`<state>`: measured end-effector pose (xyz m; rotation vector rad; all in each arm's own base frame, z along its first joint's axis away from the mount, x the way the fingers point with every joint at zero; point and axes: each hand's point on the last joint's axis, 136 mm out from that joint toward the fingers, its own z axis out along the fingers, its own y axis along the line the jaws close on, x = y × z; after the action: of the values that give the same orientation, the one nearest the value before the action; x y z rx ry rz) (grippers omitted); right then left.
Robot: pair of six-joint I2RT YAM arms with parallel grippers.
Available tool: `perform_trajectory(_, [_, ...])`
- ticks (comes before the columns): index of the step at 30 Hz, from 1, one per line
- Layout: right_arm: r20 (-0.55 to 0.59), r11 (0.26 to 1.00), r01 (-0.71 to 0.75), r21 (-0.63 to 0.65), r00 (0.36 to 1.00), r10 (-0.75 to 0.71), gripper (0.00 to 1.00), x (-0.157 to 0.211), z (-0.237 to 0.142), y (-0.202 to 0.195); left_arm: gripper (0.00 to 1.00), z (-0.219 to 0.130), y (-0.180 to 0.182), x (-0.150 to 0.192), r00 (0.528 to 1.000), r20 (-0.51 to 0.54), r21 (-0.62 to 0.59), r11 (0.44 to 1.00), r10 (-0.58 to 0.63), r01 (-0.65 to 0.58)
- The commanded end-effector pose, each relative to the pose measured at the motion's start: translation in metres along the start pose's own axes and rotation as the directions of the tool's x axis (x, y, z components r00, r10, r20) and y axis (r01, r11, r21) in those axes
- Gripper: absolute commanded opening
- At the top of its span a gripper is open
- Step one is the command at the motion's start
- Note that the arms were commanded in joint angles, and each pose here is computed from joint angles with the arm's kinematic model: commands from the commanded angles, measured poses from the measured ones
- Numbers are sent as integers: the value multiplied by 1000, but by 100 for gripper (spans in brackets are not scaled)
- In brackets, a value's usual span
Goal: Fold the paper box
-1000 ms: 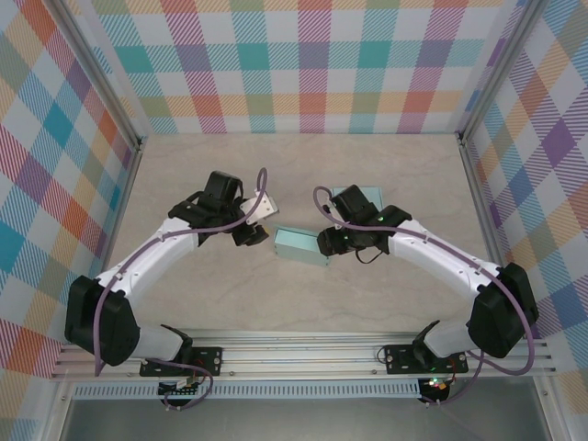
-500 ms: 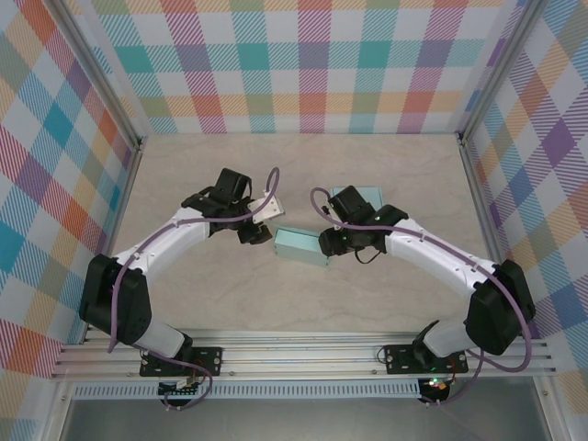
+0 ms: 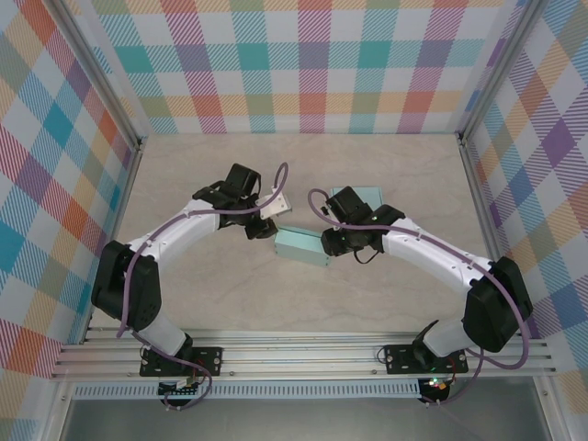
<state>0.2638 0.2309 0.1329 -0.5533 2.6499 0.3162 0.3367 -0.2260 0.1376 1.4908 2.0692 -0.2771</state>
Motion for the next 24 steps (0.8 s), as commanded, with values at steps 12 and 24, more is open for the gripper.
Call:
perform_trajectory(12, [62, 999, -38, 10, 997, 37, 9, -28, -3, 5, 3, 1, -10, -23, 982, -19, 29, 982, -187, 187])
perform_trajectory(24, [98, 982, -172, -72, 979, 178, 8, -47, -5, 20, 0, -7, -26, -45, 850, 2, 95, 846, -527, 525])
